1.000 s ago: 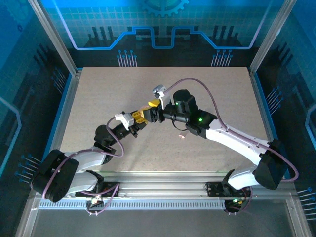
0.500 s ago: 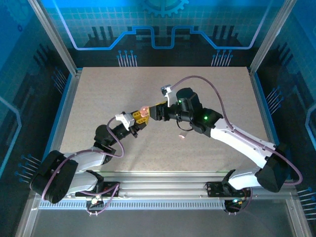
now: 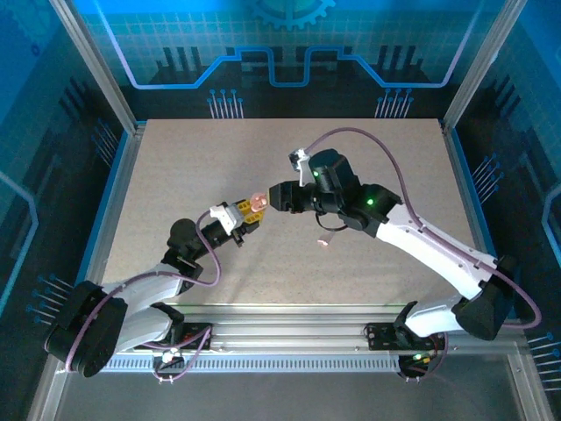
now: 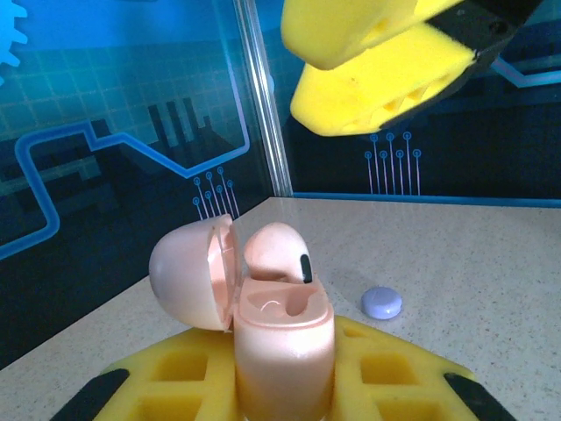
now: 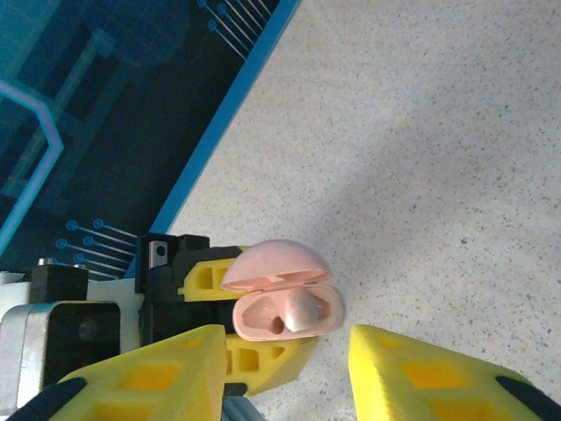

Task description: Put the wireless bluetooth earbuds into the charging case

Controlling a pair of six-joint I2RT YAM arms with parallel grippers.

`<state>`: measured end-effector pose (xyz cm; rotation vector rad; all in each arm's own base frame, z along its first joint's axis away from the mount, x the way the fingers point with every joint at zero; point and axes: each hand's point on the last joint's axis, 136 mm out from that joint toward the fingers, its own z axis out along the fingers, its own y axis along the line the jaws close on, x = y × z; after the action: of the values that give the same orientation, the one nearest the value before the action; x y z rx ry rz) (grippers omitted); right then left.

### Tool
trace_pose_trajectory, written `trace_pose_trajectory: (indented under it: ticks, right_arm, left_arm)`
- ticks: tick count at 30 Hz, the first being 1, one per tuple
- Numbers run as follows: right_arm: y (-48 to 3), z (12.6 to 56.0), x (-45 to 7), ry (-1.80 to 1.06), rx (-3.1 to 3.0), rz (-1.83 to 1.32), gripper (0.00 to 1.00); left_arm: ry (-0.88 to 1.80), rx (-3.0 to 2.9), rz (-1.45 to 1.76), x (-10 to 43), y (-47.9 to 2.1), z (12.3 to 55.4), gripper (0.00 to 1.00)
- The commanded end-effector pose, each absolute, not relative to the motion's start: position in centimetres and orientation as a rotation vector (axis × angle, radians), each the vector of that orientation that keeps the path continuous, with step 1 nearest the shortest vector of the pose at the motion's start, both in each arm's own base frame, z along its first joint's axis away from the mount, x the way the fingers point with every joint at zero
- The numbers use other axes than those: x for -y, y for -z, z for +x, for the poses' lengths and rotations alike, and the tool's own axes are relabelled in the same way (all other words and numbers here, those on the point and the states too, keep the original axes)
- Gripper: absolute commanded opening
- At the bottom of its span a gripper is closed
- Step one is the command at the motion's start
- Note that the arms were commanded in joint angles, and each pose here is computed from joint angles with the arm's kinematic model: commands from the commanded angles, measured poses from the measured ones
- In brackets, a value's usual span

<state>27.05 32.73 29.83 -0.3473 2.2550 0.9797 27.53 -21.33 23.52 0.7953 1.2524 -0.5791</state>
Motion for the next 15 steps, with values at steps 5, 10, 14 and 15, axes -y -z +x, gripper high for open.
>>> trace_pose_trajectory:
  ticks: [5,10,14,15]
  right_arm:
    - [-28.7,26.7,-33.6,-0.955,-2.323,-0.384,0.39]
    - [-28.2,26.7,-34.0,-0.948,-2.343,-0.401,0.38]
    - [-27.9,26.7,-34.6,-0.961,-2.350,-0.416,0.36]
    - [-27.8,26.7,-34.7,-0.962,-2.354,-0.420,0.36]
  left_arm:
    - [0.536,-1.205,0.801,21.4,-25.0,27.8,0.22]
    - [0.533,-1.203,0.803,21.4,-25.1,27.7,0.22]
    - [0.534,-1.202,0.801,21.4,-25.1,27.7,0.22]
    - [0.534,-1.202,0.801,21.4,-25.1,27.7,0.22]
